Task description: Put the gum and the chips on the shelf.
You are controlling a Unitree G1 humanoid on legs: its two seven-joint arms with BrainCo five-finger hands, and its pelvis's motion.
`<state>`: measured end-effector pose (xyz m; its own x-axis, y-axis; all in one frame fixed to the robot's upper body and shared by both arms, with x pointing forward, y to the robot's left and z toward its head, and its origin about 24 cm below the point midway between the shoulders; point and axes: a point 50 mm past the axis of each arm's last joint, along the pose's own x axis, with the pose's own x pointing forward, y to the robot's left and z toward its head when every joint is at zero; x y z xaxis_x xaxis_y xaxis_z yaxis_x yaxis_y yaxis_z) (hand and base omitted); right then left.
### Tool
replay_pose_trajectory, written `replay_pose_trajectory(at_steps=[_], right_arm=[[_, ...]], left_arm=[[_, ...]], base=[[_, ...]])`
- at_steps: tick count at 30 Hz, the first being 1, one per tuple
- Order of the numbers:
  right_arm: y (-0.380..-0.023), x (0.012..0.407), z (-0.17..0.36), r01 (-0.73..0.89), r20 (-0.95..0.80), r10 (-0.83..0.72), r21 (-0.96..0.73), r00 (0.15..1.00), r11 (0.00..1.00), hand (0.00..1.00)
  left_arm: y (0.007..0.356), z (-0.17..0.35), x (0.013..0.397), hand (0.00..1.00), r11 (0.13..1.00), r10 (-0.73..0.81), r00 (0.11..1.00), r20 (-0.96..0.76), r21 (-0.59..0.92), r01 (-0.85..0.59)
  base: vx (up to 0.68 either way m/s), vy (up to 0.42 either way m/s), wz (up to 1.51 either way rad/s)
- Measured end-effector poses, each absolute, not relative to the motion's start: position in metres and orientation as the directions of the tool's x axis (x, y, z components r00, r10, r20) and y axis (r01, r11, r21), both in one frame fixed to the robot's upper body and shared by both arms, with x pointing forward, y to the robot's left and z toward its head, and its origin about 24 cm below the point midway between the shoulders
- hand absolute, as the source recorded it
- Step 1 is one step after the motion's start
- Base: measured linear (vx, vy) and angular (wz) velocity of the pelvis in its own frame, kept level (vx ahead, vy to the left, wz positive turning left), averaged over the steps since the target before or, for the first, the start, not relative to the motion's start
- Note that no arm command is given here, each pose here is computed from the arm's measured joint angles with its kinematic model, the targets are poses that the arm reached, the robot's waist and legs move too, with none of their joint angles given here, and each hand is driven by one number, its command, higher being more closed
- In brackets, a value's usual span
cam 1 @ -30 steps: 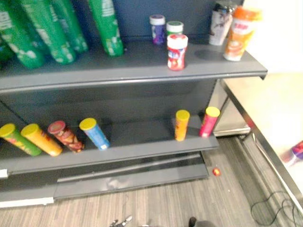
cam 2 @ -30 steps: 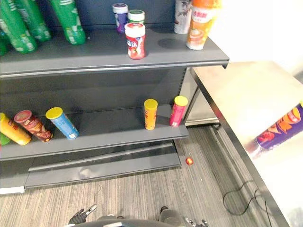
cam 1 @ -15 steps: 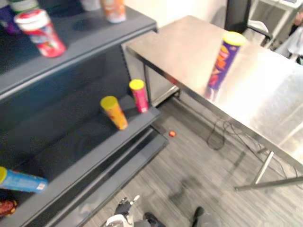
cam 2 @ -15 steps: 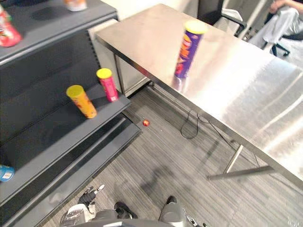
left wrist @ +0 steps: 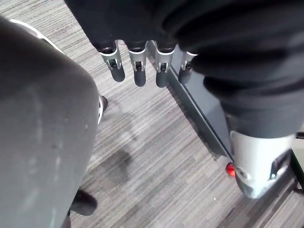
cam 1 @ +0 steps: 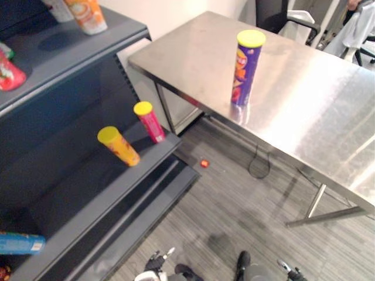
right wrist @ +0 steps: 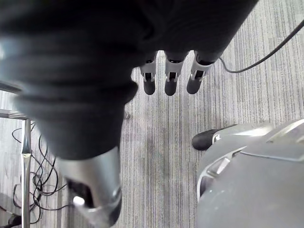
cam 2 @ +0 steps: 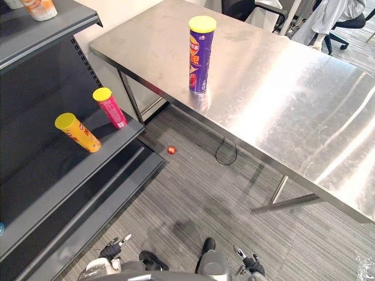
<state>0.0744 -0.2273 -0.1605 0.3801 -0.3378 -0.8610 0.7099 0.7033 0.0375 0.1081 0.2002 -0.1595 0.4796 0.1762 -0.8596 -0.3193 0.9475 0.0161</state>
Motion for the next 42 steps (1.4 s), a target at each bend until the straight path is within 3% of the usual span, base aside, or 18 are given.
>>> replay_pose_trajectory(at_steps=[5, 8, 13, 22, 29, 38, 42], right_arm=[[-0.228, 0.068, -0.162, 0.751, -0.870, -0.347, 0.040, 0.351, 0.659, 0.00], [-0.225, 0.061, -0.164, 0.766, -0.880, -0.341, 0.038, 0.330, 0.642, 0.00], [-0.237, 0.058, -0.159, 0.791, -0.854, -0.393, 0.035, 0.341, 0.610, 0.00], [-0.237, 0.067, -0.156, 0.790, -0.837, -0.401, 0.060, 0.373, 0.610, 0.00], [-0.209, 0.058, -0.164, 0.811, -0.870, -0.339, 0.110, 0.357, 0.574, 0.00], [-0.214, 0.043, -0.169, 0.845, -0.901, -0.334, 0.064, 0.278, 0.531, 0.00], [-0.243, 0.037, -0.164, 0.895, -0.880, -0.415, 0.024, 0.231, 0.446, 0.00]], left_arm=[[0.201, -0.160, 0.105, 0.00, 0.933, 0.192, 0.470, -0.861, 0.012, -0.358], [0.204, -0.160, 0.101, 0.00, 0.889, 0.219, 0.457, -0.862, -0.016, -0.457], [0.200, -0.156, 0.110, 0.00, 0.835, 0.226, 0.507, -0.832, -0.103, -0.541], [0.194, -0.155, 0.112, 0.00, 0.810, 0.222, 0.520, -0.825, -0.141, -0.569], [0.203, -0.155, 0.109, 0.00, 0.813, 0.244, 0.516, -0.821, -0.117, -0.570], [0.208, -0.163, 0.084, 0.00, 0.856, 0.232, 0.438, -0.868, -0.031, -0.516], [0.211, -0.164, 0.077, 0.00, 0.857, 0.237, 0.417, -0.878, -0.014, -0.516]], base=[[0.00, -0.032, -0.01], [-0.02, -0.107, -0.23], [0.03, -0.127, -0.48], [0.16, 0.156, -0.74], [0.10, 0.220, -0.29], [-0.03, 0.058, -0.48], [-0.05, 0.004, -0.04]])
